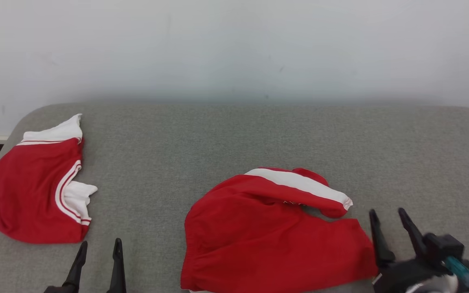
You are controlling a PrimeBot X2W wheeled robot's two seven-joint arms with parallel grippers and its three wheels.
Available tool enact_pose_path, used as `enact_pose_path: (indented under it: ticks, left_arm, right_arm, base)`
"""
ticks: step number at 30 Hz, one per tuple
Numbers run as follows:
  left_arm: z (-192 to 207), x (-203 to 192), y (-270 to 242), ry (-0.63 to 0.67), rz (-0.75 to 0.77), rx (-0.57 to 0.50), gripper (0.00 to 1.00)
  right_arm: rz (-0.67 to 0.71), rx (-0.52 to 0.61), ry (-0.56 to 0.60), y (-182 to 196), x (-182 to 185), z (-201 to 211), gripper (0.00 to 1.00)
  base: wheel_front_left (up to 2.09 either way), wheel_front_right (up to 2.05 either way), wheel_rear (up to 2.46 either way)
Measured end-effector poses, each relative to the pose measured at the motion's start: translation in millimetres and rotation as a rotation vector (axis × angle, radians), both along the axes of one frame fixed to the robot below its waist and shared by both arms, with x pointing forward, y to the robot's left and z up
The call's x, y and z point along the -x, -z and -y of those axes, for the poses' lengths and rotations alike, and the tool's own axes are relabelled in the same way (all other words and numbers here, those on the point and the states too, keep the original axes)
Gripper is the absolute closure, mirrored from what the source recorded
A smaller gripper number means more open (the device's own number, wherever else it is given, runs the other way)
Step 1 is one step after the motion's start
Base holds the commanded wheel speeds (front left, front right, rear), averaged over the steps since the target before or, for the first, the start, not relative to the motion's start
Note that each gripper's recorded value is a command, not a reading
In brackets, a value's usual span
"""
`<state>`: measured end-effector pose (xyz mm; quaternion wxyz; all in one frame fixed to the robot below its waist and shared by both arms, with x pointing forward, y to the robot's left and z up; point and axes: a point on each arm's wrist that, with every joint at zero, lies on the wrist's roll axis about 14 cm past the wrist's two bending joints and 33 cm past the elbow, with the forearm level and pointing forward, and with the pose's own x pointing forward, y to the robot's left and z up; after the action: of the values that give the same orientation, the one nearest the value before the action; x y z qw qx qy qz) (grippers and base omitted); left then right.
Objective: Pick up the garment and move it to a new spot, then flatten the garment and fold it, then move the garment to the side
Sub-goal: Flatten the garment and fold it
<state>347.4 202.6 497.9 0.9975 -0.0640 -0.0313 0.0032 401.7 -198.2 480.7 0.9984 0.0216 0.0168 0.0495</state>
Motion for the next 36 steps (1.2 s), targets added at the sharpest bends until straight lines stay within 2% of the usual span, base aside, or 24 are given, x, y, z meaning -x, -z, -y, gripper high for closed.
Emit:
enact_pose_path:
  ticks: [9,18,24,34,35,36]
  left_arm:
    - [7,-7,-1,0.025,0.005,-0.004,0.00]
    - [11,-5,0,0.034,-0.001,-0.002,0.00]
    - [5,1,3,0.014,-0.008,0.002,0.00]
    - [-6,7,8,-0.026,-0.024,0.012,0.00]
    - [-7,7,9,-0.029,-0.028,0.012,0.00]
    - [-7,6,10,-0.029,-0.031,0.012,0.00]
  right_arm:
    - [-0.029,0.008,0.047,14,36,17,0.00]
    - [-0.063,0.070,-0.036,11,5,2,0.00]
    - [-0.164,0.120,-0.073,20,-14,0,0.00]
    - [-0.413,0.164,-0.120,69,-10,-5,0.00]
    - [-0.430,0.171,-0.128,73,-10,-7,0.09]
    - [-0.441,0.175,-0.135,75,-10,-8,0.73]
  base:
    - [0.00,0.00,0.00]
    - [0.00,0.00,0.00]
    - [0.00,0.00,0.00]
    - [0.00,0.00,0.00]
    - [0.00,0.00,0.00]
    - [0.00,0.00,0.00]
